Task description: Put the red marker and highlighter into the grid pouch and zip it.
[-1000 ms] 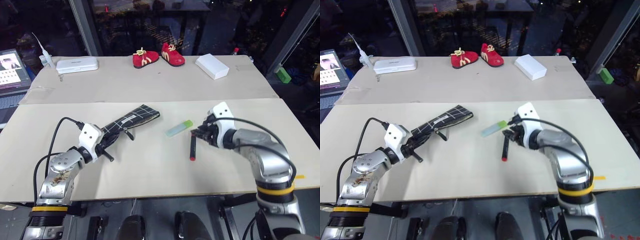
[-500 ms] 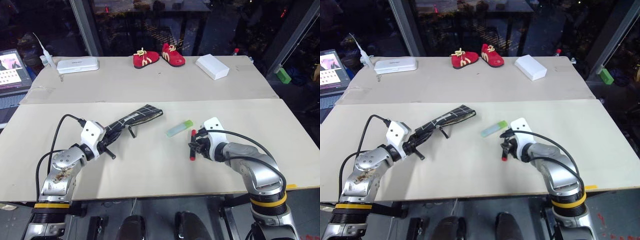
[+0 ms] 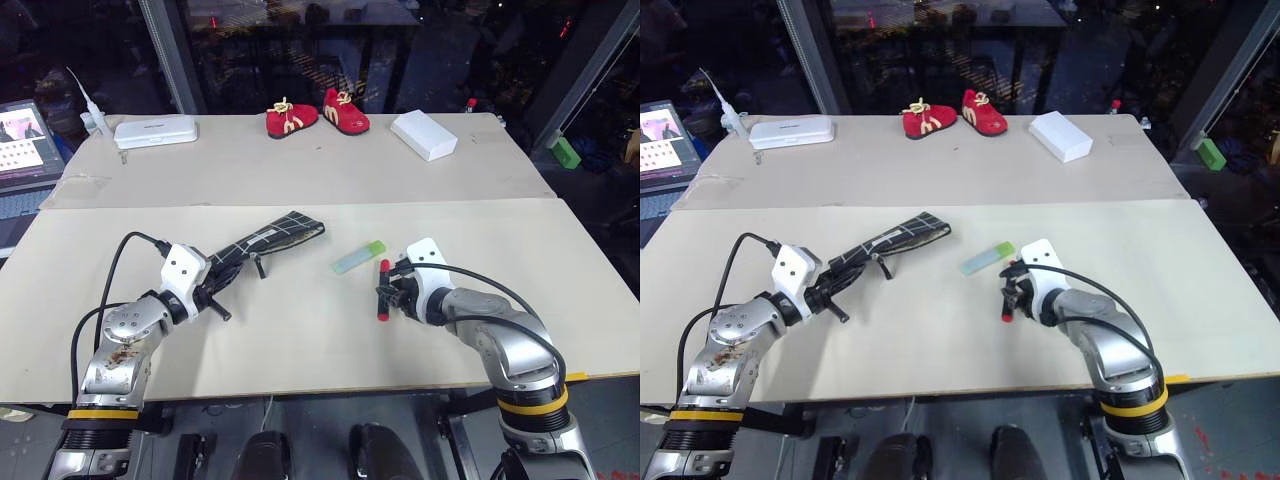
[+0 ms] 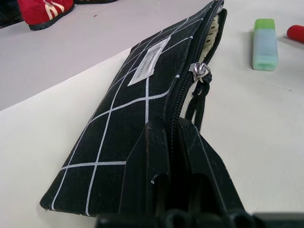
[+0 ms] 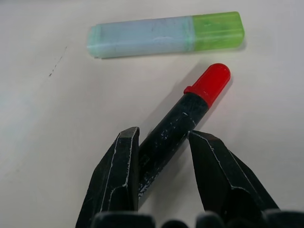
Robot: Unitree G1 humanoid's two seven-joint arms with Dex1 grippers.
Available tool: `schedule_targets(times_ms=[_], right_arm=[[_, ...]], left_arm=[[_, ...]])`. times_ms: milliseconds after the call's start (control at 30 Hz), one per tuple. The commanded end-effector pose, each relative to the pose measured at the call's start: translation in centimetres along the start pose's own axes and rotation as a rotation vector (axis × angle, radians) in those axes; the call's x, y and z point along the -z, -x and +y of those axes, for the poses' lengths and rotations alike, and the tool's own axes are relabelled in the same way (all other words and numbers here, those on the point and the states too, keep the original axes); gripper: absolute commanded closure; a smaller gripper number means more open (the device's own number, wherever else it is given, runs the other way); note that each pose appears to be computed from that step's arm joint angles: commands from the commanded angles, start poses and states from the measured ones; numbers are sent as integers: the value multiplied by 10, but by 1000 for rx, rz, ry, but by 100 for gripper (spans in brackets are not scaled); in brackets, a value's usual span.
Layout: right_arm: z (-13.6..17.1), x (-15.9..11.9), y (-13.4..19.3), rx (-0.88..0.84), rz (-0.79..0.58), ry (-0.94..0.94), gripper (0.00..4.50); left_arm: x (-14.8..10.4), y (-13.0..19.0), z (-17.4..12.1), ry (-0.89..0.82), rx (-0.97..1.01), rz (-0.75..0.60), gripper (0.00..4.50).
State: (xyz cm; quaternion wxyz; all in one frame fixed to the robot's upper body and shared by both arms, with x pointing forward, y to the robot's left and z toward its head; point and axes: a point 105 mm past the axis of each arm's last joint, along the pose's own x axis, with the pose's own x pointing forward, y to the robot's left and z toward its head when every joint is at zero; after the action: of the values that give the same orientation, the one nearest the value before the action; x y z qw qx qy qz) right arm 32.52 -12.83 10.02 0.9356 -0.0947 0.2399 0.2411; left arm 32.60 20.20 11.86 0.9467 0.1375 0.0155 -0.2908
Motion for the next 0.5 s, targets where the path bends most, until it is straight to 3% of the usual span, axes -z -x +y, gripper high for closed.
schedule_targets(times_ms=[33, 233, 433, 500], right_arm=[[-1, 14, -4, 19, 45, -14, 266], [-11, 29, -14, 132, 110, -97, 266], [-8, 19, -17, 152, 70, -154, 266], [-5, 17, -16, 141, 67, -136, 215]], left_arm=[[-10, 5, 6, -25, -25, -30, 450], [-12, 5, 8, -27, -30, -32, 450], [-12, 4, 8, -25, -23, -32, 450], [-11, 3, 7, -24, -20, -31, 450]])
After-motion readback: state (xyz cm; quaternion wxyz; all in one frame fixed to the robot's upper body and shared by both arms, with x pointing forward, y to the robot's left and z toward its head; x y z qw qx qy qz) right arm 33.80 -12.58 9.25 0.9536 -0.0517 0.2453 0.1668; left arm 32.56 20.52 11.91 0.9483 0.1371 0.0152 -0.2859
